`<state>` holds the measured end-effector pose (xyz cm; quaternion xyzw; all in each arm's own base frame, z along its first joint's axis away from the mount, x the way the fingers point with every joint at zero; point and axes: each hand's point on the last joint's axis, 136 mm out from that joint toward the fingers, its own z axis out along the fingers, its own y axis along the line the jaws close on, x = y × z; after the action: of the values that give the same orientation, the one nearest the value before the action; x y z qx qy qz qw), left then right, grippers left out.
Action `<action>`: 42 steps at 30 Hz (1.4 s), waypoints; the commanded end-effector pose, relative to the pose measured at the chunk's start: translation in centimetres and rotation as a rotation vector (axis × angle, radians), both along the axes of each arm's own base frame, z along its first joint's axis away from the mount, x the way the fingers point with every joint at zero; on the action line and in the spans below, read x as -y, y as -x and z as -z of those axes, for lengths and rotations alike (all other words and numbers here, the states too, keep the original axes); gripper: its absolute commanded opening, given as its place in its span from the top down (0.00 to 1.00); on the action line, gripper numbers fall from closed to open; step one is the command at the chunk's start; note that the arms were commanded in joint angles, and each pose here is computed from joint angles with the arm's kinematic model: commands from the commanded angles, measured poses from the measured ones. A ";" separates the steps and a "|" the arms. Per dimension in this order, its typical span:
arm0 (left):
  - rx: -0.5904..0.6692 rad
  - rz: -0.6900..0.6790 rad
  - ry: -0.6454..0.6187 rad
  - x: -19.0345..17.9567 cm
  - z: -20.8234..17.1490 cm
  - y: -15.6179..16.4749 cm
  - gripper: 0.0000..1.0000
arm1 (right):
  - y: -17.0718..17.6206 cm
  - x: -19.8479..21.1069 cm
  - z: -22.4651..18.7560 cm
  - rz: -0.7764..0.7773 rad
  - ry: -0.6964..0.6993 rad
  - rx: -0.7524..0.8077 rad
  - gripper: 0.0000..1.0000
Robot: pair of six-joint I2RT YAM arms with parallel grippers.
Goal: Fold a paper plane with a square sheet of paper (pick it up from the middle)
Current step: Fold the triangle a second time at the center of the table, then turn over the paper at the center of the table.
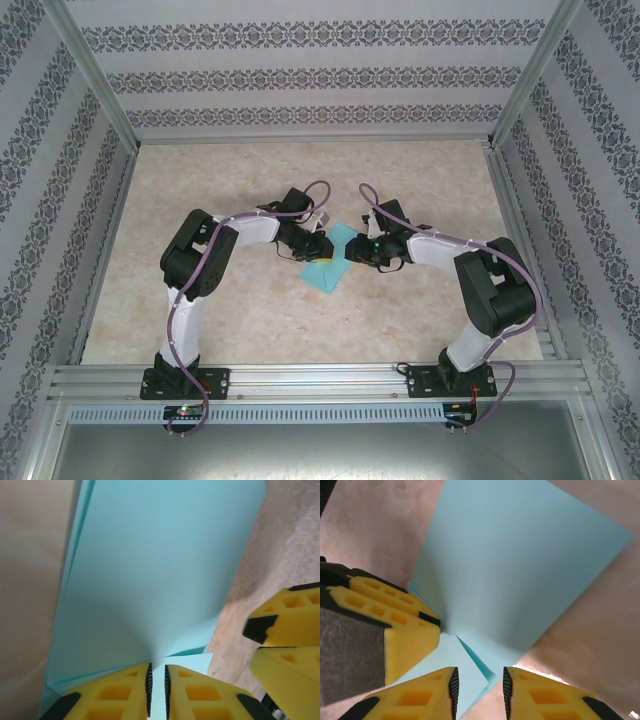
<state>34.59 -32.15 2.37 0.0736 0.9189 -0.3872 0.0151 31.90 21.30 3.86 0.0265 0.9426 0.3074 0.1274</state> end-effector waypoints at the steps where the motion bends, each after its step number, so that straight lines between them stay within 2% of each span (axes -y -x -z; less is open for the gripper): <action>1: -0.023 -0.005 -0.006 -0.6 -0.4 1.0 0.79 | -0.8 -1.1 -0.3 -0.025 -0.049 -0.002 0.67; 8: 0.040 -0.002 0.028 -0.4 -4.2 0.6 0.76 | -0.6 -1.8 0.0 -0.058 -0.074 -0.024 0.67; 22: 0.049 0.010 -0.064 -2.6 -3.5 1.7 0.71 | 0.4 -3.0 -1.4 -0.068 -0.182 -0.017 0.62; 27: 0.052 0.007 -0.065 -3.1 -3.8 1.9 0.68 | 1.2 -3.5 -1.2 -0.083 -0.198 -0.033 0.60; 35: 0.057 -0.013 -0.065 -4.6 -4.4 2.1 0.58 | 1.6 -4.1 -2.2 -0.077 -0.243 -0.014 0.59; 42: 0.021 -0.009 -0.044 -4.1 -3.2 2.2 0.57 | 1.4 -4.8 -3.9 -0.077 -0.321 0.017 0.51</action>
<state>32.99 -28.31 6.47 0.0730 0.9286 -0.3616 0.0412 30.57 25.32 6.32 0.0160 0.8967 0.4289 0.1083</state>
